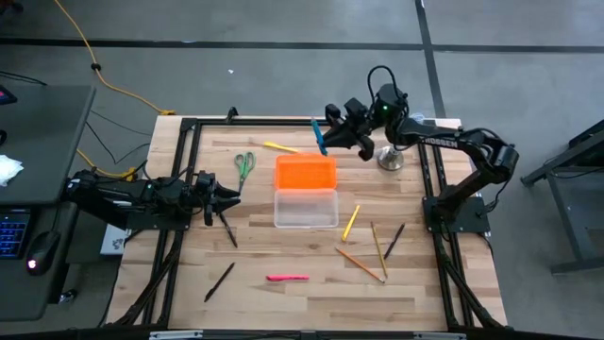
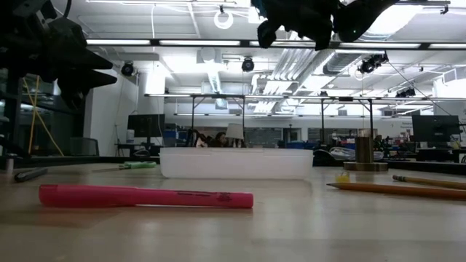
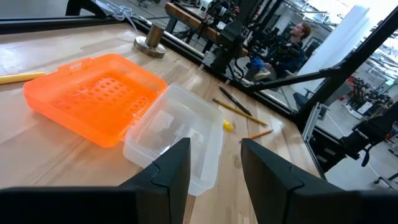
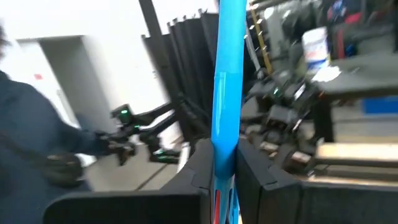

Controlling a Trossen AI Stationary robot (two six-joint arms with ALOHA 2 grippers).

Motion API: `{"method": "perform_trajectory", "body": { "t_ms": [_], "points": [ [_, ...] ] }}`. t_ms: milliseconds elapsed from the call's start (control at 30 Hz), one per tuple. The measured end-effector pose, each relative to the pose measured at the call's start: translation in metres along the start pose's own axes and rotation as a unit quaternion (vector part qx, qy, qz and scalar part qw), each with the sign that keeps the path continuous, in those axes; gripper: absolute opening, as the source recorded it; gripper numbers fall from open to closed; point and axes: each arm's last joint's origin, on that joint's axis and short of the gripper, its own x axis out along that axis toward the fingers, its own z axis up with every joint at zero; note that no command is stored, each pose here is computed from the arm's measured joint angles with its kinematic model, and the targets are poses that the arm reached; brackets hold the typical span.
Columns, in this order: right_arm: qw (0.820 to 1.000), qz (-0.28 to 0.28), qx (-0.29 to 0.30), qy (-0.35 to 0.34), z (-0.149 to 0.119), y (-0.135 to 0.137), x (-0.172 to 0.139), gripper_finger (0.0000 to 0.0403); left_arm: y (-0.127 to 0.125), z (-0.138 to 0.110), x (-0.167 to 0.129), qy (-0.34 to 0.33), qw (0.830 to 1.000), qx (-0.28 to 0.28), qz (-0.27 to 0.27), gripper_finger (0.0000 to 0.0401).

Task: Pick & place school supplies into a supply box
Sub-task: Put the blue pen into the orange supply box

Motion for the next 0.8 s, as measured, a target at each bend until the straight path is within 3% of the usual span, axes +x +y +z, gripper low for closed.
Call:
{"method": "perform_trajectory", "body": {
  "t_ms": [300, 467, 600, 800],
  "points": [
    [0.990, -0.054, -0.129, -0.003, -0.008, 0.006, 0.021, 0.0019, 0.000, 0.000, 0.000, 0.000, 1.000, -0.001, 0.000, 0.0172],
    [0.972, -0.111, -0.204, 0.032, -0.019, 0.008, 0.032, 0.0020, 0.000, 0.000, 0.000, 0.000, 1.000, -0.001, 0.000, 0.0172],
    [0.943, -0.175, -0.275, 0.075, -0.028, 0.011, 0.043, 0.0020, 0.000, 0.000, 0.000, 0.000, 1.000, -0.001, 0.000, 0.0172],
    [0.877, -0.268, -0.368, 0.155, -0.039, 0.018, 0.057, 0.0021, 0.000, 0.000, 0.000, -0.001, 1.000, -0.001, 0.001, 0.0172]
  ]
}}
